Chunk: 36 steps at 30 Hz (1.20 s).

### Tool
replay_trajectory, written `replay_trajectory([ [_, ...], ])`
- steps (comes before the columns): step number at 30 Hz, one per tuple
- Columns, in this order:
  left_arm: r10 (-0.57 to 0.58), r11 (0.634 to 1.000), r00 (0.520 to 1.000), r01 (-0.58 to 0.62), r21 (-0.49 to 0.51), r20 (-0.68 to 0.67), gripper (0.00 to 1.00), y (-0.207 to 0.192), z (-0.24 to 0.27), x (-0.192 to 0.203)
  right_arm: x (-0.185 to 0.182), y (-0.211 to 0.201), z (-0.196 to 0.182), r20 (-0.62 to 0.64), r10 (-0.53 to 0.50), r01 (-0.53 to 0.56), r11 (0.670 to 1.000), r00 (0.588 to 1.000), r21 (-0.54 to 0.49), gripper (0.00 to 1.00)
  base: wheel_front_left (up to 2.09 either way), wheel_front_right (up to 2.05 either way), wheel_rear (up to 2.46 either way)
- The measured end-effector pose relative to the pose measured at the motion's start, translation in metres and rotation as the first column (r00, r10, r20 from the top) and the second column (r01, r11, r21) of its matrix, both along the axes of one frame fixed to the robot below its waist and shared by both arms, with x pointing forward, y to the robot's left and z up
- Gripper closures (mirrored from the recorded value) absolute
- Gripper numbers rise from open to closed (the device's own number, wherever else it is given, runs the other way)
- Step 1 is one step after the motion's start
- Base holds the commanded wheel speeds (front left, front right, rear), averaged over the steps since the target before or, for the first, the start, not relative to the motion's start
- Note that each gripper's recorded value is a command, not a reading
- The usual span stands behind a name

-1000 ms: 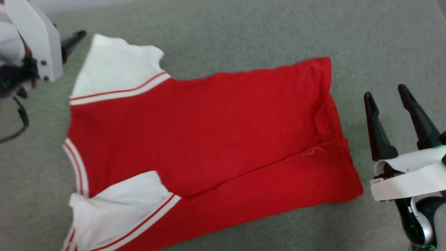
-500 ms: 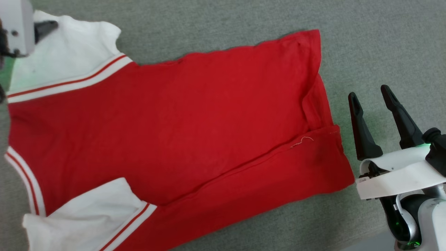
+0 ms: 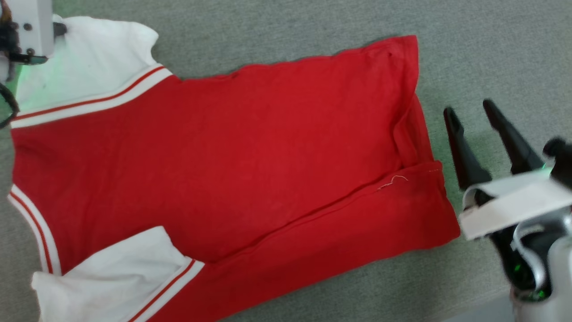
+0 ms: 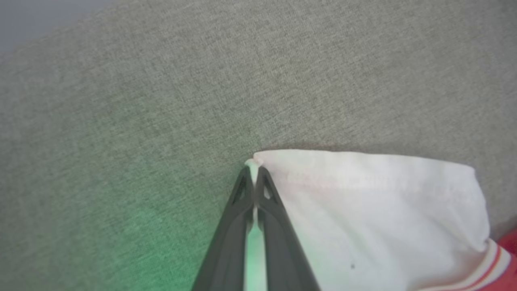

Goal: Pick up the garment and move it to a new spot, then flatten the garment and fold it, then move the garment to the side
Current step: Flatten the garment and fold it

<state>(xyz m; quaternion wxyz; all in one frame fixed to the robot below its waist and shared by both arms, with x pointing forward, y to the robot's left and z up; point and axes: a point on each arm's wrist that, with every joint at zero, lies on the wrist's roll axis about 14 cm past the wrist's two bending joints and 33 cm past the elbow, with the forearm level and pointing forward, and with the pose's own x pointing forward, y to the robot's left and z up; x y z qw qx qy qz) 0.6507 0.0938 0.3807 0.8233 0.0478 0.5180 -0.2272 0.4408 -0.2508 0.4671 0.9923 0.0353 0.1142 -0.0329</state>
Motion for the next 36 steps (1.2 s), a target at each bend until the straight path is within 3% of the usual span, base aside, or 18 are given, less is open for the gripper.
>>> replay_trajectory([
  [10, 0.005, 1.000, 1.000, -0.005, -0.018, 0.020, 1.00, -0.002, 0.004, -0.003, 0.047, 0.001, -0.006, -0.244, 0.074, -0.069, 0.997, 0.967, 0.029, 0.00, 0.00, 0.00, 0.00],
  [16, 0.012, 1.000, 0.999, -0.011, -0.025, 0.032, 1.00, 0.001, 0.006, -0.004, 0.067, 0.001, -0.032, -0.444, 0.113, -0.090, 0.993, 0.889, 0.071, 0.00, 0.00, 0.00, 0.00],
  [22, 0.016, 0.999, 0.999, -0.015, -0.033, 0.037, 1.00, 0.002, 0.004, -0.002, 0.080, 0.015, -0.054, -0.564, 0.177, -0.097, 0.981, 0.807, 0.170, 0.00, 0.00, 0.00, 0.00],
  [25, 0.016, 0.999, 0.999, -0.015, -0.038, 0.038, 1.00, 0.003, 0.003, -0.001, 0.080, 0.015, -0.065, -0.631, 0.183, -0.105, 0.982, 0.754, 0.159, 0.00, 0.00, 0.00, 0.00],
  [26, 0.019, 0.999, 0.999, -0.017, -0.040, 0.042, 1.00, 0.003, 0.003, 0.000, 0.082, 0.015, -0.066, -0.642, 0.186, -0.106, 0.981, 0.744, 0.161, 0.68, 0.00, 0.00, 0.00],
  [27, 0.021, 0.999, 0.999, -0.019, -0.041, 0.041, 1.00, 0.004, 0.002, -0.001, 0.082, 0.014, -0.068, -0.657, 0.185, -0.106, 0.982, 0.731, 0.159, 1.00, 0.00, 0.00, 0.00],
  [36, 0.053, 0.996, 0.996, -0.046, -0.082, 0.076, 1.00, 0.005, 0.012, 0.001, 0.089, 0.012, -0.068, -0.678, 0.182, -0.128, 0.983, 0.712, 0.130, 1.00, 0.00, 0.00, 0.00],
])
